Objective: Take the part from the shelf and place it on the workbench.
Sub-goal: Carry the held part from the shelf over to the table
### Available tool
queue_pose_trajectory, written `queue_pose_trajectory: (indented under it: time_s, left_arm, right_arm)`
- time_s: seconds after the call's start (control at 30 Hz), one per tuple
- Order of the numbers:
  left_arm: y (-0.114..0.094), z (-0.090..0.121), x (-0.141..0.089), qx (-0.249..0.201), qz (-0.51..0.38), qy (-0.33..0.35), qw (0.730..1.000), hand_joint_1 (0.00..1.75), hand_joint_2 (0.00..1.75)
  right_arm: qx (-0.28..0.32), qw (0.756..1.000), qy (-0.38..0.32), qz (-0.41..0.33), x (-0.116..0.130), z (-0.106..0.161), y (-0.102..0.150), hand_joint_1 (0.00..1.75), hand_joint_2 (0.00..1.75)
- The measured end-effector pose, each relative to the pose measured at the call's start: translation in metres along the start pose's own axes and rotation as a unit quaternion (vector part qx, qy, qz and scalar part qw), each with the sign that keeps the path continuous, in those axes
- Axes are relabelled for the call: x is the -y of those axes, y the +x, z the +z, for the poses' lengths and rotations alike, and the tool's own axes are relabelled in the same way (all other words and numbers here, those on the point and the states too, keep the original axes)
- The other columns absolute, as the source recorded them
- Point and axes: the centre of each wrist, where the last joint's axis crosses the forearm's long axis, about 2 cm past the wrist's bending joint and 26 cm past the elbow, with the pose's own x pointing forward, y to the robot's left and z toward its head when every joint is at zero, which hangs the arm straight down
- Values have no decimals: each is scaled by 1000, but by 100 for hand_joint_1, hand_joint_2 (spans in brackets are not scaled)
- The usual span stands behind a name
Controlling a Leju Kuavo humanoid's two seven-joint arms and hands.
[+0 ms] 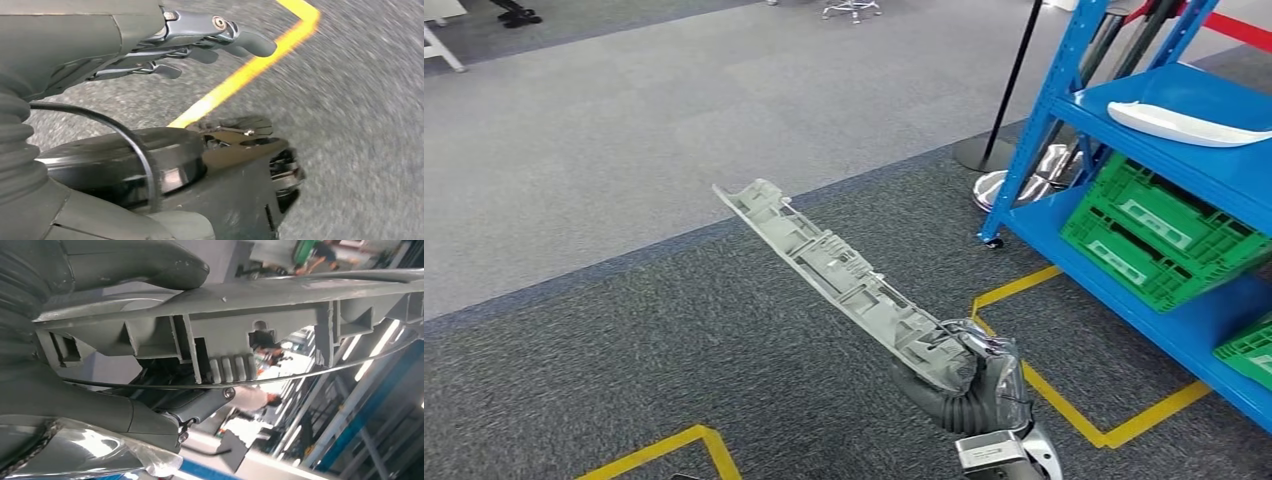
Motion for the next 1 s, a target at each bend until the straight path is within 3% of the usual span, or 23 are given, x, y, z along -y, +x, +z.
queue_pose_trajectory:
  time_s: [1.0]
  left_arm:
    - [-1,0,-2,-3,-15,0,1000,0,175]
  right_arm:
    - [-2,1000,2,-10,-1,0,0,175,175]
